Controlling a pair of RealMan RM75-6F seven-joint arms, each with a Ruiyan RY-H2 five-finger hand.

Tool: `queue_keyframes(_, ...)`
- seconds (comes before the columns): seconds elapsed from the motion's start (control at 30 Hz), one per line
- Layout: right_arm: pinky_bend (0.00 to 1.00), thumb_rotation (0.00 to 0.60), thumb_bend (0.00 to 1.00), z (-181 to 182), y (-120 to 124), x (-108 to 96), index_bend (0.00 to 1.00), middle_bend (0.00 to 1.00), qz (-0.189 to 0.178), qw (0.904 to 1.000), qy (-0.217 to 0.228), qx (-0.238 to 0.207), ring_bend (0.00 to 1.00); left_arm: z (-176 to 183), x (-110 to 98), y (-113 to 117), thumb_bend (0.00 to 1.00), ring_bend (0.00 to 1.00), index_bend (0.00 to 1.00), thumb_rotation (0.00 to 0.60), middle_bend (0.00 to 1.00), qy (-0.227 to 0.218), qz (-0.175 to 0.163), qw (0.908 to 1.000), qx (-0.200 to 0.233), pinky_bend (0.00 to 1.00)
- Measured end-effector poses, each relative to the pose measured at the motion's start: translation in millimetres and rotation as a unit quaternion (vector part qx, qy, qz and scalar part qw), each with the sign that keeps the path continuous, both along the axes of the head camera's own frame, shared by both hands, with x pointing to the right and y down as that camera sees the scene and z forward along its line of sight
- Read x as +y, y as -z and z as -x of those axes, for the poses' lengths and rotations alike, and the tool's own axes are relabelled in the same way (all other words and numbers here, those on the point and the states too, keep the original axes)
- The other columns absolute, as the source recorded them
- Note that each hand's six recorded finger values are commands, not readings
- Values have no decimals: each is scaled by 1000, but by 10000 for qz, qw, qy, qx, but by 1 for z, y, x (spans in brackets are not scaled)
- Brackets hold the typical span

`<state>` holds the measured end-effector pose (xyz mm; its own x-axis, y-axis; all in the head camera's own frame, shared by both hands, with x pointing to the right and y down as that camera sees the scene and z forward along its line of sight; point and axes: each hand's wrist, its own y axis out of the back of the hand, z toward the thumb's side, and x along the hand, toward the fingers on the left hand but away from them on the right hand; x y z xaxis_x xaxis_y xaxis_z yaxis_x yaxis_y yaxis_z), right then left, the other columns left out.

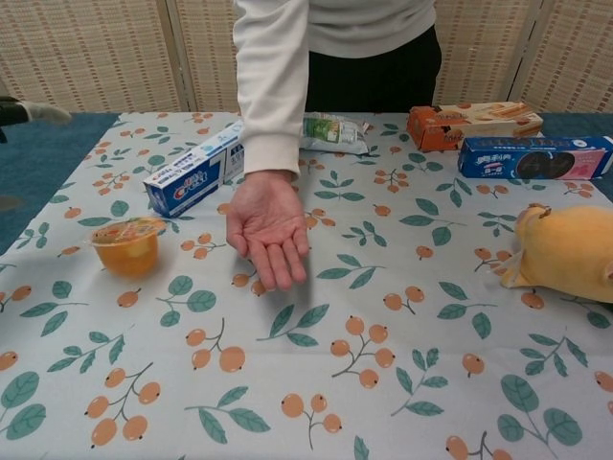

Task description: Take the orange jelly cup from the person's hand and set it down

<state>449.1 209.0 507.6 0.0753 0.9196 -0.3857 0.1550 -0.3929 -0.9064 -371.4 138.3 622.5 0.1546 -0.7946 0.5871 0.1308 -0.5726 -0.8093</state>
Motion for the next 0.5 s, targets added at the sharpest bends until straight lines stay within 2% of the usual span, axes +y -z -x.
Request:
queue_keyframes(0.3, 411, 600, 383, 1, -5, 0, 98, 243, 45, 10000, 14, -36, 195, 52, 26, 33, 274, 0, 0, 600, 0, 895, -359, 9949, -287, 213)
queue_keyframes(0.5, 411, 600, 383, 1, -8, 2, 98, 243, 99, 9999, 4, -63, 195, 67, 45, 48, 274, 0, 0, 600, 0, 1159, -620, 9907, -361, 199)
